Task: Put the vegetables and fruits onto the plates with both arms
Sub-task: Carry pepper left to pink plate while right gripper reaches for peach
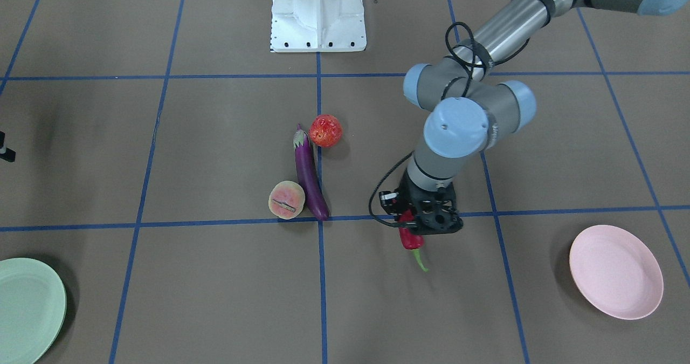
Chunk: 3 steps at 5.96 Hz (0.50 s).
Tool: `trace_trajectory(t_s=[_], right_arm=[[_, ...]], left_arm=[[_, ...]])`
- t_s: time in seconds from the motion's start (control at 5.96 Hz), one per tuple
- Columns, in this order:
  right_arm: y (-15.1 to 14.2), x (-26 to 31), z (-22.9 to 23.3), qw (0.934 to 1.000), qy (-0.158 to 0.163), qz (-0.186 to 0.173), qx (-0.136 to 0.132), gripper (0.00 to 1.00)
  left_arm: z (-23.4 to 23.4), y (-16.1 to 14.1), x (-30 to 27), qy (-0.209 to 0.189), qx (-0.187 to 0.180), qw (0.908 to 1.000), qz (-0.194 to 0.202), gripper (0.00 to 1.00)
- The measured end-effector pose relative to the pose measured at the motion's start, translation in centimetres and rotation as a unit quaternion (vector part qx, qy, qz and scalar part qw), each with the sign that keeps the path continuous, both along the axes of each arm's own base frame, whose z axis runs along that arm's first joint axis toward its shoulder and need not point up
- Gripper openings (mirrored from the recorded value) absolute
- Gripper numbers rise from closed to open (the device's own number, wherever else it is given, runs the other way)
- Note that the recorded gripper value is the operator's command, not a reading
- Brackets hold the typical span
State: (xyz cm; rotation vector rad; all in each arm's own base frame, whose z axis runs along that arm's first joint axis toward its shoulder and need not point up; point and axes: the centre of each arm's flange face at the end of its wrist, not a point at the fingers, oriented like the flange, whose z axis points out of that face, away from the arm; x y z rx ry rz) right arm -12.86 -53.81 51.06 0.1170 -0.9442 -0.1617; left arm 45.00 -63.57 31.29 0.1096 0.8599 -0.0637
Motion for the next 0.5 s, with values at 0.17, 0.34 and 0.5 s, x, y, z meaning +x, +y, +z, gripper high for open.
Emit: trace_trajectory(t_s=[0.17, 0.34, 0.5], right_arm=[[-1.4, -3.9, -4.0, 0.9997, -0.010, 0.013, -0.019, 1.00], [-1.9, -8.2, -8.0, 0.9985, -0.017, 0.031, -0.043, 1.00], [-1.5, -12.9, -11.9, 0.9969, -0.018, 0.049, -0.060, 1.00]], left_arm=[[4.6, -2.1, -5.5, -0.015, 0.010, 0.9998, 0.004, 0.00], [9.3, -4.3, -11.7, -0.033, 0.012, 0.9994, 0.002, 0.00], [14.3, -6.2, -17.3, -0.059, 0.013, 0.9981, 0.006, 0.00]])
